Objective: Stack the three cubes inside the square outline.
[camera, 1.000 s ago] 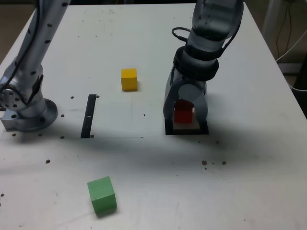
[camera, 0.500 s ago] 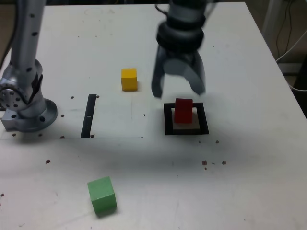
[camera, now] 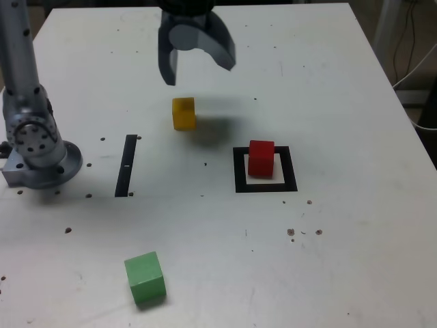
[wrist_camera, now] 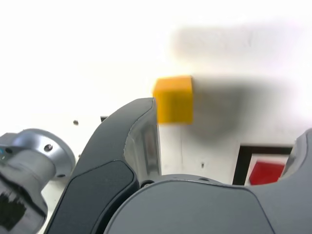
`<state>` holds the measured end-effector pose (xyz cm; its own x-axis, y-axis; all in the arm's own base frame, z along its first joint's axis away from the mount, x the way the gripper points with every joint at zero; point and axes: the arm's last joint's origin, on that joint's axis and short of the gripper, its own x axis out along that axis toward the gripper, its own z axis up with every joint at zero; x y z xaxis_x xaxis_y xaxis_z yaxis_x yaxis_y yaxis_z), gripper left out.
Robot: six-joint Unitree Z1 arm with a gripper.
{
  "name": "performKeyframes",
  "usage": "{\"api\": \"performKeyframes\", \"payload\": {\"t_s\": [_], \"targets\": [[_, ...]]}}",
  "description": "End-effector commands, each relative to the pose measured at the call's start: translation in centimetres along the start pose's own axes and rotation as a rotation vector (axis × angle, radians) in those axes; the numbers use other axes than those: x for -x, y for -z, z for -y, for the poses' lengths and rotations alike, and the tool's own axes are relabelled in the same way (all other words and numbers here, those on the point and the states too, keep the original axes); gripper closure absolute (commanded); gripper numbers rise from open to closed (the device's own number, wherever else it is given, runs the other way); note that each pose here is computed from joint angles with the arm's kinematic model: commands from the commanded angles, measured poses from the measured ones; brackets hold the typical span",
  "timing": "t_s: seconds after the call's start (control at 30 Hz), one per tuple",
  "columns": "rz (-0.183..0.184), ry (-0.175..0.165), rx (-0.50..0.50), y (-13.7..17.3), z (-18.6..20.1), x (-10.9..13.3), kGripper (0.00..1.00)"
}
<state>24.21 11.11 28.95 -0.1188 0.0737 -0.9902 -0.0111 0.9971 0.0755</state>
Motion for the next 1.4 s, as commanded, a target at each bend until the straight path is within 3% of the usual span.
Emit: {"api": "performKeyframes", "payload": {"t_s": [0.0, 0.13, 0.37, 0.7, 0.9, 1.37], "targets": [[0.006, 0.007, 0.006, 0.1, -0.6, -1.0, 0.01], [-0.007, 0.011, 0.021, 0.5, -0.7, -2.6, 0.01], [-0.07, 0.049, 0.03, 1.3, -0.4, -5.5, 0.03], [-0.085, 0.064, 0.013, 1.3, 0.4, -7.1, 0.07], [-0.08, 0.053, 0.014, 0.4, 0.5, -7.2, 0.19], [-0.079, 0.047, 0.034, -0.4, 0.3, -7.7, 0.61]]}}
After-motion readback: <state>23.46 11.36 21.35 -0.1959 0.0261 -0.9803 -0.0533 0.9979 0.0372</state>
